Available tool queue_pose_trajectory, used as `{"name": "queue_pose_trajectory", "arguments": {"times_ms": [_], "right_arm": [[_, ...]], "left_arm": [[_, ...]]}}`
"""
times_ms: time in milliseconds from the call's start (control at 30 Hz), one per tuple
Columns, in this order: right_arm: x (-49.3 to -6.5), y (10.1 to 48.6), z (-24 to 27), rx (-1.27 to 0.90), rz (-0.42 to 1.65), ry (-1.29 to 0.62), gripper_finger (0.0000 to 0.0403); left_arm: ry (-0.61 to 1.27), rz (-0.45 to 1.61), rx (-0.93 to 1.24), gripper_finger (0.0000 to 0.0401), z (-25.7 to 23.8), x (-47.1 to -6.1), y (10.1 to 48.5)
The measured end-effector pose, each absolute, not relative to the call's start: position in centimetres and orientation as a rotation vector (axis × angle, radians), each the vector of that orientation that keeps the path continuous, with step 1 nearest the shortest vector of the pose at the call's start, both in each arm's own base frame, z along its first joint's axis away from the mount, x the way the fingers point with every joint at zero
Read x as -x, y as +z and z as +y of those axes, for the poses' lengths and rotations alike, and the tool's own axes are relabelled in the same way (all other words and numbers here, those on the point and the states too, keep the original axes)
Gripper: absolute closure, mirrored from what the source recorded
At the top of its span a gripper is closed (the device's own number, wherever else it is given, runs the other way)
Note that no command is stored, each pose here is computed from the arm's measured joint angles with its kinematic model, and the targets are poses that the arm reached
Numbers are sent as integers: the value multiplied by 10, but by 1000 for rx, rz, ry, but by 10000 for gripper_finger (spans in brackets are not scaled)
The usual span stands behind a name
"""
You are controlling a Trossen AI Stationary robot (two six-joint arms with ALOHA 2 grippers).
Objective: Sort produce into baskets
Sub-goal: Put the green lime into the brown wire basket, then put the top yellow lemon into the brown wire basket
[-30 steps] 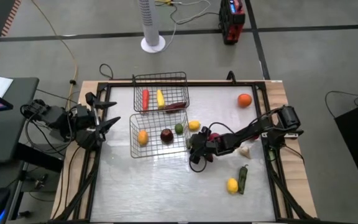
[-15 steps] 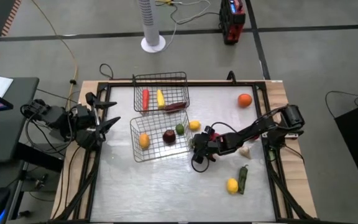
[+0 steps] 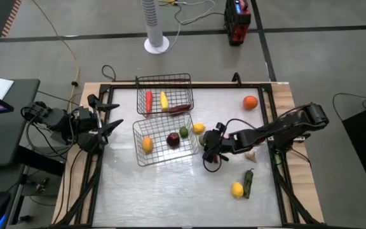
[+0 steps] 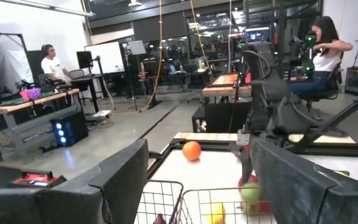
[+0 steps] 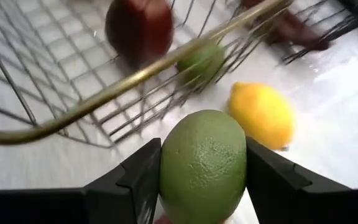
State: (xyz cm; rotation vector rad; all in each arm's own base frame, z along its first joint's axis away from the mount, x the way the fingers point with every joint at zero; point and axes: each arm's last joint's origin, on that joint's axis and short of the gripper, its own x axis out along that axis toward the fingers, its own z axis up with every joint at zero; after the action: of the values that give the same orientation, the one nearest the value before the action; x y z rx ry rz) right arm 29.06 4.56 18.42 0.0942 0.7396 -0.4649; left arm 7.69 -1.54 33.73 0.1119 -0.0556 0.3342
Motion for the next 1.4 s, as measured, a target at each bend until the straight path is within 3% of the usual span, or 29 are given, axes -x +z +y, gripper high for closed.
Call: {"name": "queue_pose_trajectory", "arguments": {"times_ms": [433,700,1067,1267,1400], "right_arm": [[-266,265,28,-154,335,-599,175],[-299,270,34,-207,147,-311,168],[-337,245,35,-189,274,-194,120],[-332,263,27,-165,390,-232,106],[-312,276,19,-146,509,-365,106]], "left_arm": [[335,-60,-109,129,-15,-77,338],[335,-62,-107,129,-15,-77,338],[336,-58,-111,129,-15,-77,338],[353,-60,-126,129,-15,-77,338],[362,-58,-126,129,-15,-77,338]]}}
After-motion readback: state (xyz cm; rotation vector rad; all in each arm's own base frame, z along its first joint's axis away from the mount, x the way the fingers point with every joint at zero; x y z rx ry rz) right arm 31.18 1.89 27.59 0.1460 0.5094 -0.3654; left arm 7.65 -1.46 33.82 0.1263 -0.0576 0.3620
